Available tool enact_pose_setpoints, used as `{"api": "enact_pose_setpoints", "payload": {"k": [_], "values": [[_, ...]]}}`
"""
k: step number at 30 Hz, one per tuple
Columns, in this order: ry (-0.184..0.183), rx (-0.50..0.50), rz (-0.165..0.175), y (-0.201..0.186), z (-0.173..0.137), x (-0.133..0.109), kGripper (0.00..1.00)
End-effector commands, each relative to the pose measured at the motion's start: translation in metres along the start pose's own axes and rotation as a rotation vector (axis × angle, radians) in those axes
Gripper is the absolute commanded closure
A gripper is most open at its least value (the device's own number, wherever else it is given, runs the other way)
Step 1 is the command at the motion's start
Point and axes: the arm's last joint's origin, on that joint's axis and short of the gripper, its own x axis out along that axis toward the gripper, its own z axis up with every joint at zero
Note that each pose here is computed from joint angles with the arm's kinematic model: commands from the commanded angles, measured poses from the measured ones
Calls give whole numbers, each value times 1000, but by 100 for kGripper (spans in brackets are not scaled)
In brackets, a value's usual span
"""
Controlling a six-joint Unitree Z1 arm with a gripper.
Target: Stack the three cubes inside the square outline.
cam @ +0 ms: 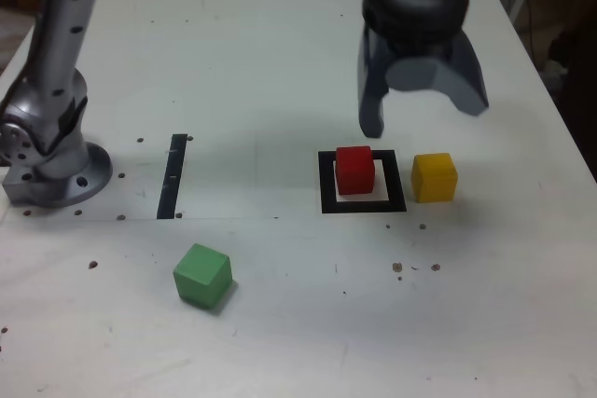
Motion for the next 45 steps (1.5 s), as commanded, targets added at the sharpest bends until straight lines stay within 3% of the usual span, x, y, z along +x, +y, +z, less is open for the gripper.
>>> {"api": "enact_pose_setpoints", "payload": {"k": [1, 11, 27, 28, 35, 45], "values": [[6, 1, 3, -1, 7, 8, 2], [43, 1, -3, -2, 23, 35, 2], [64, 3, -23, -7, 36, 63, 5], [65, -4, -27, -5, 37, 70, 12], [56, -5, -32, -6, 40, 76, 25], [30, -8, -28, -7, 44, 76, 54]]}}
